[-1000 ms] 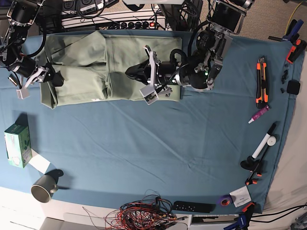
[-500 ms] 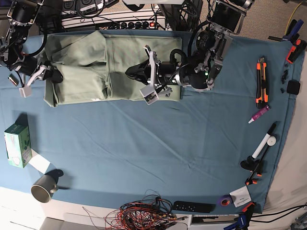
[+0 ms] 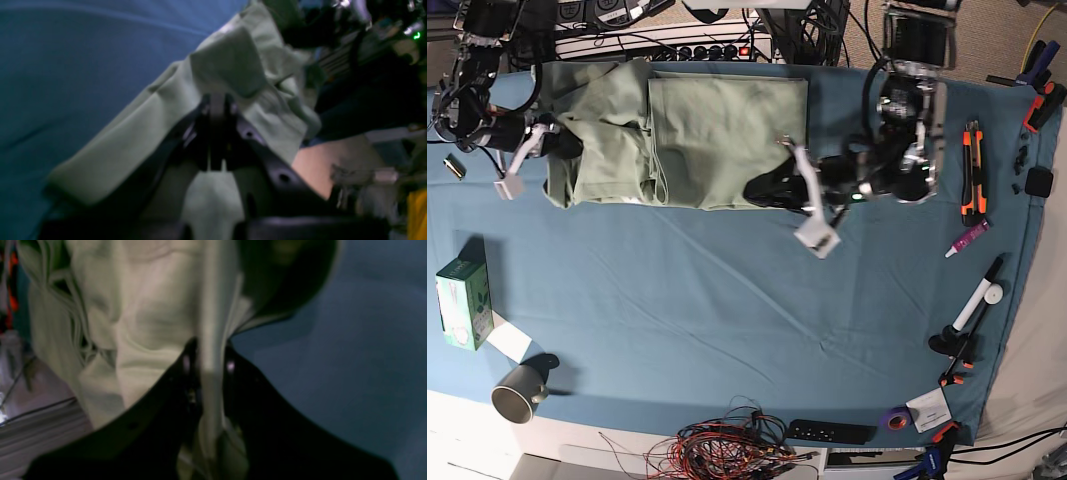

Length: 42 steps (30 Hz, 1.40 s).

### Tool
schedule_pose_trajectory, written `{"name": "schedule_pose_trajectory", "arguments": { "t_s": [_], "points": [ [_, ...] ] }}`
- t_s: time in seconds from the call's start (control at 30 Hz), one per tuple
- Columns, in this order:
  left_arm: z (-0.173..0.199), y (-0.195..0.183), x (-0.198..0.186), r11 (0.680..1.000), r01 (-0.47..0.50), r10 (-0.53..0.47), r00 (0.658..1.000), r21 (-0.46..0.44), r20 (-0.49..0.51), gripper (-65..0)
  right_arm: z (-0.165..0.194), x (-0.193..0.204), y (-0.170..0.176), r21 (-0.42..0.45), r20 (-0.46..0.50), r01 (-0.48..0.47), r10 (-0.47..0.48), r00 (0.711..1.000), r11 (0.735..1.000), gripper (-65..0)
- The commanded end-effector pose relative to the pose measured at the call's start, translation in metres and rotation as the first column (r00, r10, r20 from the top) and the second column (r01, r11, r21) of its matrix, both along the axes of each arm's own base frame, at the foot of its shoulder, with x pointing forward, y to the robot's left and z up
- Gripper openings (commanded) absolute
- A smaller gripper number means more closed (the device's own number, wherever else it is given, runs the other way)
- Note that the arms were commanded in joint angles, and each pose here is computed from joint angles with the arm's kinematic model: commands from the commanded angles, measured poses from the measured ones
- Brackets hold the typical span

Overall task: Fold the T-shirt properly
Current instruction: 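Fold the strip end with the right gripper over onto the left-folded part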

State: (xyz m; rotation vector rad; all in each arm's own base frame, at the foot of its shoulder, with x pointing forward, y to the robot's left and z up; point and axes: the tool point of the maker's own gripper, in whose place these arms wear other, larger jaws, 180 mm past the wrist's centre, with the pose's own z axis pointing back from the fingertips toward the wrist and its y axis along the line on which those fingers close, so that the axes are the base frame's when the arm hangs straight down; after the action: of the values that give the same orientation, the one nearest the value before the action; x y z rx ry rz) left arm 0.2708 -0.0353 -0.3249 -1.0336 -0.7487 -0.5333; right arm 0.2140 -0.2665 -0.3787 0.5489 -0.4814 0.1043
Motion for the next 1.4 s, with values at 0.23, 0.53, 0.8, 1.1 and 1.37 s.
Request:
{"name": "schedule_pose_trajectory", "arguments": {
  "t_s": [0.23,0.53,0.8,1.1,1.37],
  "points": [
    [-0.011,0.048,-0.005,0.997,-0.070,0.070,0.997,0.036,-0.021,-65.0,0.040,-0.010,0.062,-0.104,0.168,-0.154,0.170,0.971,0.983,-63.6],
    [-0.017,0.052,-0.013,0.997,-0.069,0.071,0.997,0.041,-0.043,-65.0,0.074,-0.023,0.138,0.012,0.343,-0.120,0.109,0.933,0.993,-63.6],
    [-0.017,0.052,-0.013,0.997,-0.069,0.071,0.997,0.042,-0.043,-65.0,0.096,-0.014,0.179,0.131,0.441,-0.108,0.040,0.897,0.986,-63.6],
    [-0.018,0.053,-0.013,0.997,-0.069,0.071,0.997,0.046,-0.043,-65.0,0.101,0.004,0.261,0.083,0.525,-0.257,0.177,0.833,0.963,-63.6],
    [-0.022,0.069,-0.013,0.993,-0.065,0.069,0.997,0.094,-0.040,-65.0,0.092,0.018,0.269,-0.043,0.524,-0.218,0.208,0.826,0.975,-63.6]
  ]
}}
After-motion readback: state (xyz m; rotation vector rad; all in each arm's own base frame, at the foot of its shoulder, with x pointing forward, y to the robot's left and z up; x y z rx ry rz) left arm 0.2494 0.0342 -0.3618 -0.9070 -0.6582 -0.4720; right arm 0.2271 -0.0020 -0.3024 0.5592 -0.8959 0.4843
